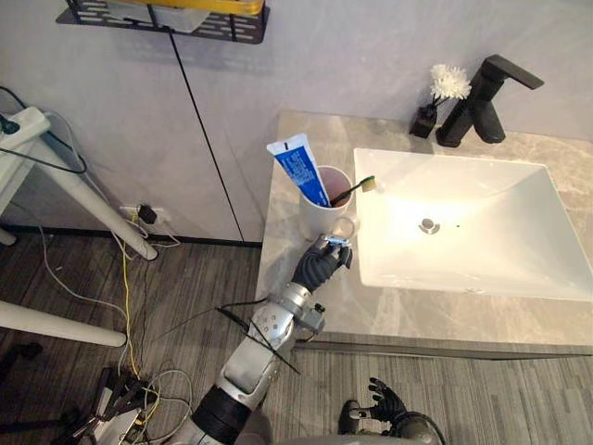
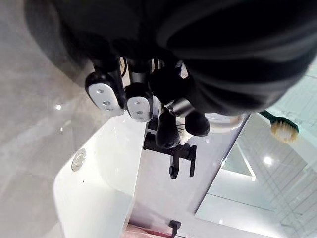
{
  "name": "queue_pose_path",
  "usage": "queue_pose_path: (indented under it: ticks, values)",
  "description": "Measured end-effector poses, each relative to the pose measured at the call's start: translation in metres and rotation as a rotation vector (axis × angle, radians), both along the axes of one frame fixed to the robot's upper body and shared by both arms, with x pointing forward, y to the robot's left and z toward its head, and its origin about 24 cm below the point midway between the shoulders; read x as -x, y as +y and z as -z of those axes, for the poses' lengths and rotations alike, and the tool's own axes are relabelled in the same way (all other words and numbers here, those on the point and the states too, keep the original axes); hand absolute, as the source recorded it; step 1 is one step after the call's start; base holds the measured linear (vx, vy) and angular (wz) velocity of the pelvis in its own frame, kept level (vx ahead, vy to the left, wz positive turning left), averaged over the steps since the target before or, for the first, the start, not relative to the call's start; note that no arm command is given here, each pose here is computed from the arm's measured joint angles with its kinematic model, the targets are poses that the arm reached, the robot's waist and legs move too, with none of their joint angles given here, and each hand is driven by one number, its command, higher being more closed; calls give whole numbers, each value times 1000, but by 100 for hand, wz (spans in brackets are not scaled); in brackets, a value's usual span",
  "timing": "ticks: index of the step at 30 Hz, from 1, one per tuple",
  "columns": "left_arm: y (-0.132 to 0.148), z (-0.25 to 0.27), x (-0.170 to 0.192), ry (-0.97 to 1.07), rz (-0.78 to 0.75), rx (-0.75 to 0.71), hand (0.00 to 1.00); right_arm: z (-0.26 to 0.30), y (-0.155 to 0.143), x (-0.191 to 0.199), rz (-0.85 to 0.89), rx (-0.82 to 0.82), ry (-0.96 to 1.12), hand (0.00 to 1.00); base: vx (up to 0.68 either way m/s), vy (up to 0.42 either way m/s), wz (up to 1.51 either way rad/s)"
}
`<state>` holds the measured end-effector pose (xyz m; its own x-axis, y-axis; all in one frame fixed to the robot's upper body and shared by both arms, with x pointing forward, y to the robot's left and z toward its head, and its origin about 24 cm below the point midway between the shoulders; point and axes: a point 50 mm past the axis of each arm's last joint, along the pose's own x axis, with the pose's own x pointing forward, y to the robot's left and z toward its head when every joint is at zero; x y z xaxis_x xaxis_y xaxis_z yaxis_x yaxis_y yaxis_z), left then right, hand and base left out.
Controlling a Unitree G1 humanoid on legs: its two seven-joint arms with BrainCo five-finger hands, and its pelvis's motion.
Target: Organize washtable
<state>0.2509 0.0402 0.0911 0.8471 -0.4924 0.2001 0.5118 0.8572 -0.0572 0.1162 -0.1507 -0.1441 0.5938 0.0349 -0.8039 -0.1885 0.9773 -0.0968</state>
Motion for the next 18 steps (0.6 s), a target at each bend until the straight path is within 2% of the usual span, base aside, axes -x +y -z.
queue_pose_path:
  ticks: [8, 18]
  values:
    - [1, -16, -10, -43, -60, 36, 100, -5, 3, -6, 19, -13, -41, 0, 0, 0, 0]
    - [29, -68, -41, -178, -227, 163, 100, -9, 2, -8, 27, -16, -66, 0, -10, -1, -2]
